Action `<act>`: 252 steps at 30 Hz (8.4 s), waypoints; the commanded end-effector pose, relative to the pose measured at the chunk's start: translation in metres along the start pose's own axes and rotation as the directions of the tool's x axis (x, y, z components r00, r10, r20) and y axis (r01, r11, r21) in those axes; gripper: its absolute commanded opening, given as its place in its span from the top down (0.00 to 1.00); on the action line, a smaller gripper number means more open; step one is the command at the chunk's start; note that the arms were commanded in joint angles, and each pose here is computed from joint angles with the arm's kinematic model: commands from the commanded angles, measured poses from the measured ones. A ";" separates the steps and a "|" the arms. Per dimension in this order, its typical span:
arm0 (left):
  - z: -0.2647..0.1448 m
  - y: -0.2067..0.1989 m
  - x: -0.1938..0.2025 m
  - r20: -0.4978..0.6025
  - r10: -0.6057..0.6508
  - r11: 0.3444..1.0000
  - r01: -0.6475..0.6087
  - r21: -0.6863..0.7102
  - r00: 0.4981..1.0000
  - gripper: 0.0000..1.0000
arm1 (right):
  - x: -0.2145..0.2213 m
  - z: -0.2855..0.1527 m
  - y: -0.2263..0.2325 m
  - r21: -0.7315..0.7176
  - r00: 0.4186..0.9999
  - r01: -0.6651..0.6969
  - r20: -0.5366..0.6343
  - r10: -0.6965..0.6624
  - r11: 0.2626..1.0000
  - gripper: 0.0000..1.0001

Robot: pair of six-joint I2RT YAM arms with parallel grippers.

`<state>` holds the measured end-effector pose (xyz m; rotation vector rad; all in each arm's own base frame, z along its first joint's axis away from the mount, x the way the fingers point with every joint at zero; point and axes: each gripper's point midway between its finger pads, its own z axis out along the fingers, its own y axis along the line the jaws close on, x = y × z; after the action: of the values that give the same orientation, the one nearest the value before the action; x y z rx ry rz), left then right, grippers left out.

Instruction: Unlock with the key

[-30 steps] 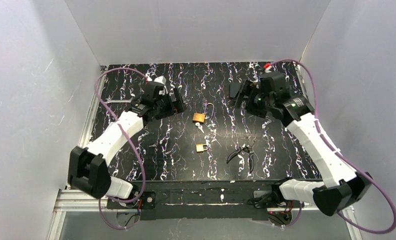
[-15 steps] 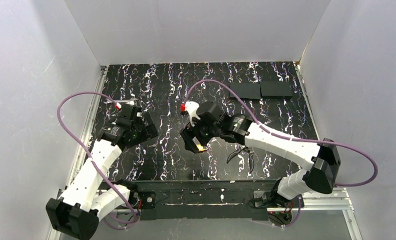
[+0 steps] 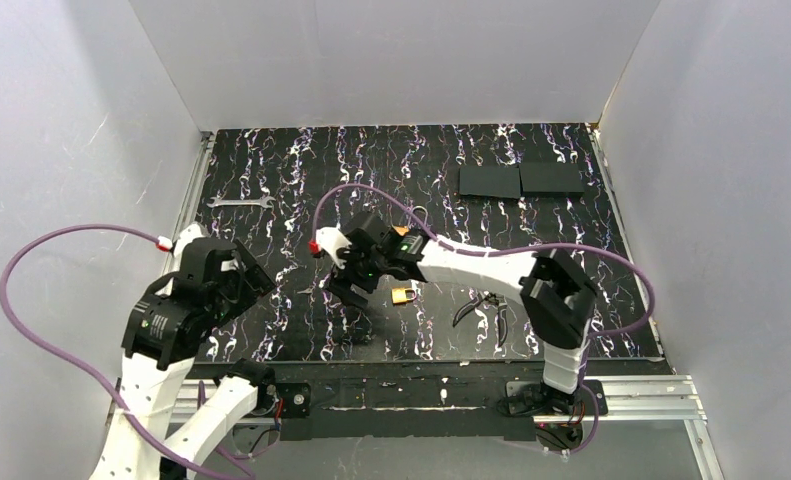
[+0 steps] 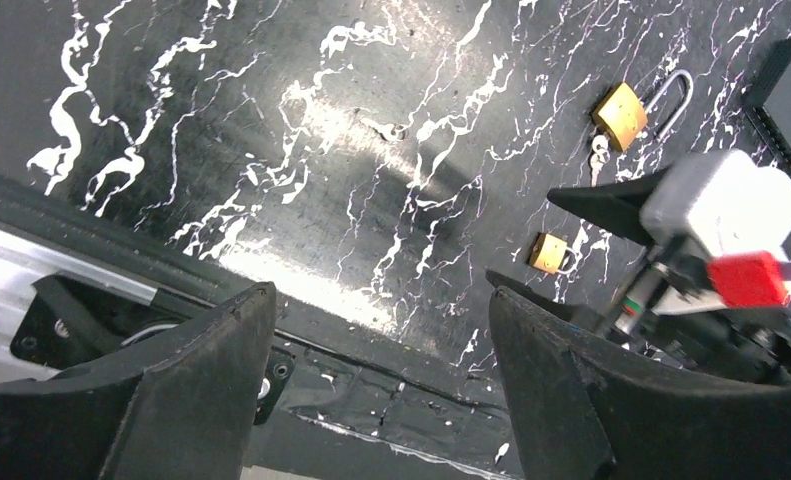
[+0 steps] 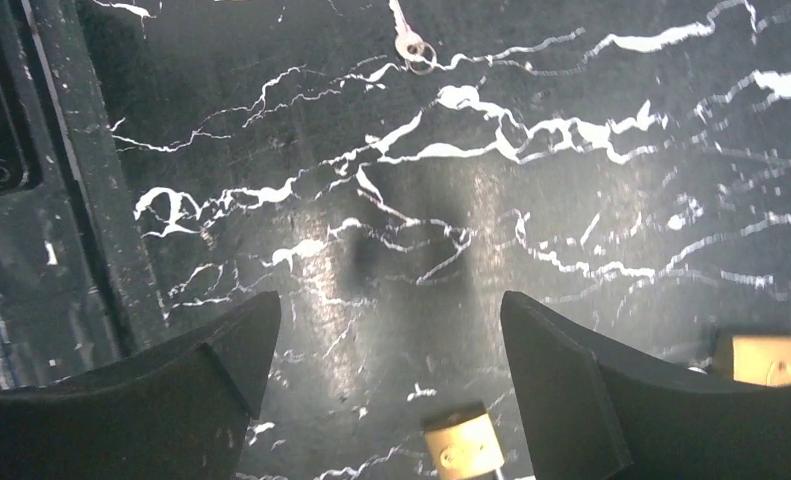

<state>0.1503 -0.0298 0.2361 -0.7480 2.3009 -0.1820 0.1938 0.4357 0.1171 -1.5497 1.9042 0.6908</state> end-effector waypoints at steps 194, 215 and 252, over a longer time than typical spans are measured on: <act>-0.168 -0.231 -0.092 -0.141 -0.243 0.124 0.175 0.977 0.960 1.00 | -0.248 -0.300 0.019 -0.418 0.230 -0.330 0.834 0.502 0.846 0.57; -0.168 -0.236 -0.027 -0.014 0.310 0.123 -0.026 0.992 0.951 1.00 | -0.220 -0.345 0.038 -0.312 0.595 -0.209 0.712 0.373 0.927 0.22; -0.176 -0.237 -0.020 -0.016 0.389 0.072 -0.013 0.997 0.921 1.00 | -0.220 -0.303 0.041 -0.535 0.638 -0.241 0.542 0.547 0.810 0.70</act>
<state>0.1626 -0.2272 0.4473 0.3594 1.8238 -1.6593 0.1548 0.3781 0.4710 -0.8078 1.6436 1.6876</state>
